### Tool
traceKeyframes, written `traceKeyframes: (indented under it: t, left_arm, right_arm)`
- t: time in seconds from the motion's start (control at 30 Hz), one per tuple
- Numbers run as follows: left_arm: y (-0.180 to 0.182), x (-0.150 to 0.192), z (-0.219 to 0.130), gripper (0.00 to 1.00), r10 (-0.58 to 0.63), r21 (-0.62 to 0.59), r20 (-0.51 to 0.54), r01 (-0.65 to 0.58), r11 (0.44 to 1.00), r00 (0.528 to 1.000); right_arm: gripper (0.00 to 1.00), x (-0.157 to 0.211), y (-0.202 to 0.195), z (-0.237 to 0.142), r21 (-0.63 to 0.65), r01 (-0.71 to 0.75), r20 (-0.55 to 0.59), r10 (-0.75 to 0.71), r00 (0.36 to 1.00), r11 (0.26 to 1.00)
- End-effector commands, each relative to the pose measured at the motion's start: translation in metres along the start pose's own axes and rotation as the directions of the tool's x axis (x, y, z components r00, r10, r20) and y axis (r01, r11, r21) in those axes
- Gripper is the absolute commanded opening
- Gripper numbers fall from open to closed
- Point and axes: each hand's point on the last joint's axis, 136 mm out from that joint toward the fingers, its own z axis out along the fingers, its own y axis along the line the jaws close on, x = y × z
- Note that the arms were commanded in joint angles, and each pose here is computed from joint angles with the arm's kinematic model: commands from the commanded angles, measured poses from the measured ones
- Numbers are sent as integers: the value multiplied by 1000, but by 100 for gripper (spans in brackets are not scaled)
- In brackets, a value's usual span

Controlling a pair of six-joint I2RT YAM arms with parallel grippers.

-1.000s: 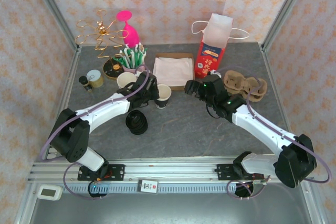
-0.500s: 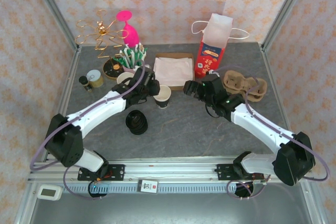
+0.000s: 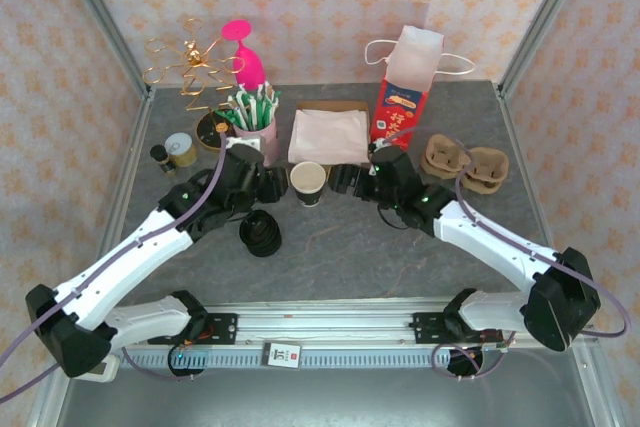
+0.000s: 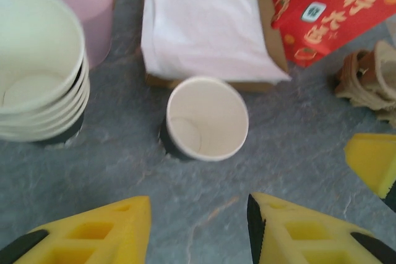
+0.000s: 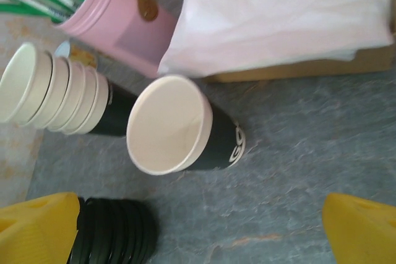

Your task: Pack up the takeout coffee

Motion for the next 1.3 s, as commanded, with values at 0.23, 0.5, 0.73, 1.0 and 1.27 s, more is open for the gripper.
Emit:
traceKeyframes:
  t: [0.23, 0.5, 0.73, 1.0, 1.27]
  left_arm:
    - [33, 80, 13, 56, 57, -124, -196, -82, 989, 979]
    - [39, 100, 35, 58, 112, -150, -266, -156, 976, 957]
    - [51, 110, 46, 53, 121, -201, -283, -182, 962, 951]
    - [48, 109, 48, 41, 113, -176, -262, -162, 971, 958]
    - [54, 108, 48, 38, 119, -207, -258, -175, 963, 959]
  right_arm:
    - [100, 39, 22, 17, -137, -49, -57, 41, 998, 989]
    - [100, 41, 14, 23, -101, -56, -57, 50, 997, 993]
    - [100, 41, 14, 26, -94, -55, -60, 50, 997, 994]
    - [100, 40, 11, 29, -73, -50, -58, 46, 997, 996]
    - [100, 40, 8, 29, -58, -52, -55, 49, 997, 997]
